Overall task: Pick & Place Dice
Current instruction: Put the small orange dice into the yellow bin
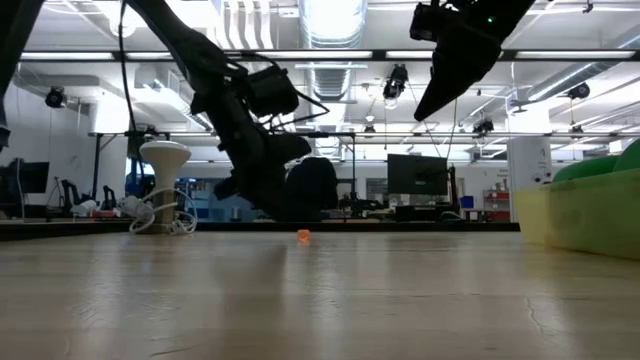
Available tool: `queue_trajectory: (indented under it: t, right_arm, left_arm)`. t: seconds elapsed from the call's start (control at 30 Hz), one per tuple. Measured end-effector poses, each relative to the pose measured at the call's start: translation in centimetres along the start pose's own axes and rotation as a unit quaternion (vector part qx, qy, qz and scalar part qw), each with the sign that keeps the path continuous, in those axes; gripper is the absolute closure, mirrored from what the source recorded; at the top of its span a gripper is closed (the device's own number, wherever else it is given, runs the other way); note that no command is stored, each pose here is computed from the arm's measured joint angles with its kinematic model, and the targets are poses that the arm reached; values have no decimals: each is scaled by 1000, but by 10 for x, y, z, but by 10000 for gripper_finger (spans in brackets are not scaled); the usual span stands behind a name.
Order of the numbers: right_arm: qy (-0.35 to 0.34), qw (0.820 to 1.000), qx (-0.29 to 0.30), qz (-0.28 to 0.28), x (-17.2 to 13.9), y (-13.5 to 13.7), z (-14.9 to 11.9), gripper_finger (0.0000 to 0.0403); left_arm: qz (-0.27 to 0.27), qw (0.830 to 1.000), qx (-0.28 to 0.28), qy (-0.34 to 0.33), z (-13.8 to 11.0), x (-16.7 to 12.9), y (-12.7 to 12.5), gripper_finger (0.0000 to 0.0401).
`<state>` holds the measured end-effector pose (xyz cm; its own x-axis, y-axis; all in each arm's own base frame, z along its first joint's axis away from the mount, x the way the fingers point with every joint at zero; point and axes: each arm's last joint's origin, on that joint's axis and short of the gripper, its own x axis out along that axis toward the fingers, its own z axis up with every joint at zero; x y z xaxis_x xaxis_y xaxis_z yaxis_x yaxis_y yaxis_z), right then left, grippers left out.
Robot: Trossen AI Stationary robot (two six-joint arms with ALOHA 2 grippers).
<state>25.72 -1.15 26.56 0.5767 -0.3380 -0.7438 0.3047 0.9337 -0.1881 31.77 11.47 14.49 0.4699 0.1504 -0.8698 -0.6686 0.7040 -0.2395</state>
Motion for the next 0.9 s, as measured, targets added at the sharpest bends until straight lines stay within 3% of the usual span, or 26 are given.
queue_trajectory:
  t: [0.9]
  right_arm:
    - [-4, 1000, 7, 10, 0, 1, 1, 182]
  left_arm:
    - [-8, 1000, 13, 8, -3, 21, -10, 376]
